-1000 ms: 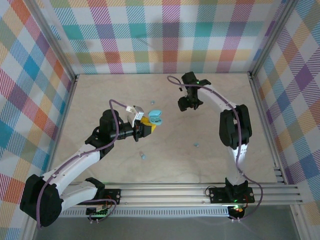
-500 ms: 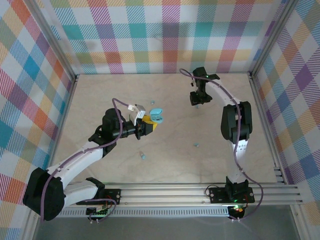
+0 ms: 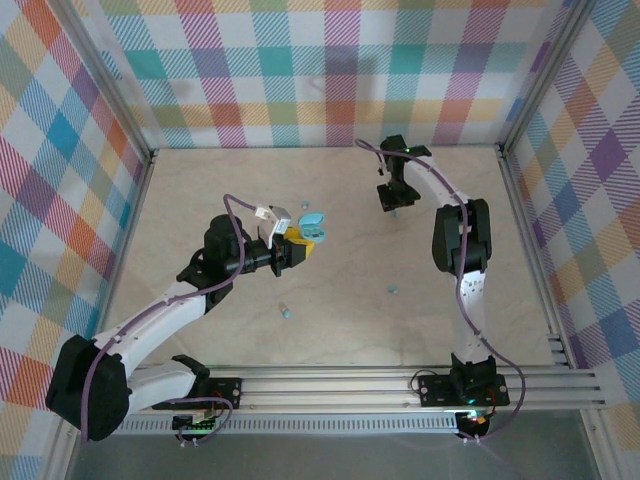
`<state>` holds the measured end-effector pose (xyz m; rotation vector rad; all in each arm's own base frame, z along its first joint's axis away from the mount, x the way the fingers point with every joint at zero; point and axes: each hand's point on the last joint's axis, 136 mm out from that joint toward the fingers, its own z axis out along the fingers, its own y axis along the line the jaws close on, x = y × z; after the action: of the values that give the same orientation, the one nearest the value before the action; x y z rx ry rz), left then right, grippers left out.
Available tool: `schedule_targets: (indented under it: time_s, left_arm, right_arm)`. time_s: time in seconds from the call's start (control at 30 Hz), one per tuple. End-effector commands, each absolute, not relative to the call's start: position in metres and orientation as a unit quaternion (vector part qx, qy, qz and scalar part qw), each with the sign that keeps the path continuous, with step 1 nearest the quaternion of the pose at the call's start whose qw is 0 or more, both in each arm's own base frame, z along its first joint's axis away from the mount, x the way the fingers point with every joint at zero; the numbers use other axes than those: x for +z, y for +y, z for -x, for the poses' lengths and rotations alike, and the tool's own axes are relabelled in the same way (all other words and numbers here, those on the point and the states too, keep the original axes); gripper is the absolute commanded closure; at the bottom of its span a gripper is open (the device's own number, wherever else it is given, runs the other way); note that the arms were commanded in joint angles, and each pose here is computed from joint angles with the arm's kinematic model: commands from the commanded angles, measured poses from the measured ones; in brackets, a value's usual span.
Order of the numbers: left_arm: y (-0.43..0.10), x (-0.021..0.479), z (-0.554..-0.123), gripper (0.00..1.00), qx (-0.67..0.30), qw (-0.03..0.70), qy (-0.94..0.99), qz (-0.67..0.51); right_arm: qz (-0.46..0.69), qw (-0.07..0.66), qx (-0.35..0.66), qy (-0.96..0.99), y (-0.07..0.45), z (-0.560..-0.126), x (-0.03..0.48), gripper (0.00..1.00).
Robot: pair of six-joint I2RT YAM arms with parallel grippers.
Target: Insert wireless bluetooth earbuds into charging case
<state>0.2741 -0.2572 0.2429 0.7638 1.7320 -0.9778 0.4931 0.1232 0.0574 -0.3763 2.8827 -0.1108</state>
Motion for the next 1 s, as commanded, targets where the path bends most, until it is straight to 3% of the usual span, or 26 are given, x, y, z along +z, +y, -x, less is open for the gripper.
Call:
schedule_targets:
  time_s: [0.0, 0.97]
  left_arm:
    - [-0.257, 0.259, -0.279, 0.97, -0.393, 0.505, 0.699, -0.32]
    - [-0.264, 0.266, -0.283, 0.97, -0.397, 0.496, 0.695, -0.336]
  right_arm:
    - [0.128, 0.097, -0.043, 0.986, 0.121, -0.486, 0.056, 0.66]
    - [0.138, 0.075, -0.063, 0.986, 0.121, -0.497, 0.036, 0.68]
